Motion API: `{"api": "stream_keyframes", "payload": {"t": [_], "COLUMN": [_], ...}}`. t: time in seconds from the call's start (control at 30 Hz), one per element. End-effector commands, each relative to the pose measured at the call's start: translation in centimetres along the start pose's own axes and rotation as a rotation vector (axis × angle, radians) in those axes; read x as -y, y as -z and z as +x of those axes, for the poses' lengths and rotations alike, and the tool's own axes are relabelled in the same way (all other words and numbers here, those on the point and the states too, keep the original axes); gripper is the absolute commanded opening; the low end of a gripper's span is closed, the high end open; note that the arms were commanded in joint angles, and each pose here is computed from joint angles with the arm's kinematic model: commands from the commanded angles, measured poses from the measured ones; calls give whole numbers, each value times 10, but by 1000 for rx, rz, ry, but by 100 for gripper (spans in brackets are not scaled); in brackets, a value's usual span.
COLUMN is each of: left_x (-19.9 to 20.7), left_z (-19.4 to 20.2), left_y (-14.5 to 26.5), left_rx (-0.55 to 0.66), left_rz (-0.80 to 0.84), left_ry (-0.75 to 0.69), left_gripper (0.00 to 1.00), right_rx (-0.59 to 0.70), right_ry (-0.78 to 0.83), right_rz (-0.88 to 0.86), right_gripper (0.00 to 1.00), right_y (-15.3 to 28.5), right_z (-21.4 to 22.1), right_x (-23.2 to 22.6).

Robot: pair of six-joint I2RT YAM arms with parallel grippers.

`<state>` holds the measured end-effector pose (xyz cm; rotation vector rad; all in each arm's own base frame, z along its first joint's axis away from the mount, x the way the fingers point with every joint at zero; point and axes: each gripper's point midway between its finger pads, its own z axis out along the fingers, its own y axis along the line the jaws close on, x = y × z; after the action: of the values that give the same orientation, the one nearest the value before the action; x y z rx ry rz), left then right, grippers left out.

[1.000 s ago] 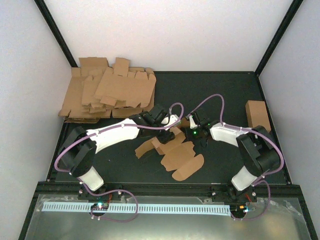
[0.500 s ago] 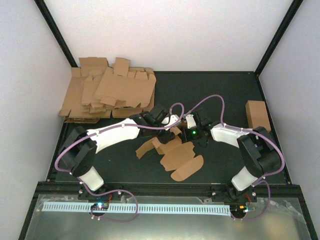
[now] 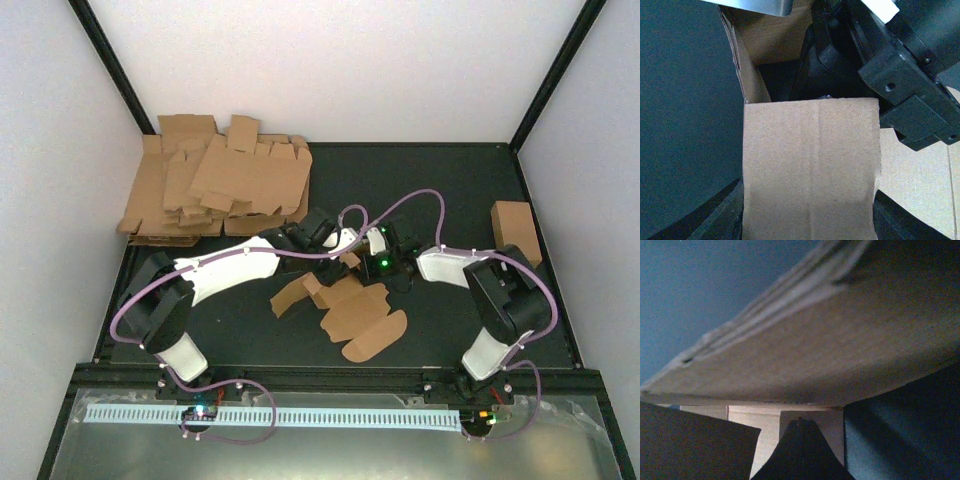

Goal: Fold the paper box

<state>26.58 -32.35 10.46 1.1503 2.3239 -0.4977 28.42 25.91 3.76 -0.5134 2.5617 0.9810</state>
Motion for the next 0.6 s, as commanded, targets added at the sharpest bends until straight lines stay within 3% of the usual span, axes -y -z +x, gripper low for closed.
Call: {"api": "stream_keyframes", "payload": {"t": [0.0,0.27,0.57], "left_x": [8,5,2], "left_z": [39,41,43], "left_y": [-16,-16,-17], "left_rx": [-137,-145,-153], "left_rz": [39,18,5], "left_ry": [25,22,30], "left_gripper": [56,56,56], "right_rx": [-152,-134,107], "right_ry": [-127,-138,-101], "right_rz": [63,69,24], "right_gripper": [2,2,2], "right_y": [-17,-9,17], "right_z": [49,63,28], "right_x": [24,21,3]}}
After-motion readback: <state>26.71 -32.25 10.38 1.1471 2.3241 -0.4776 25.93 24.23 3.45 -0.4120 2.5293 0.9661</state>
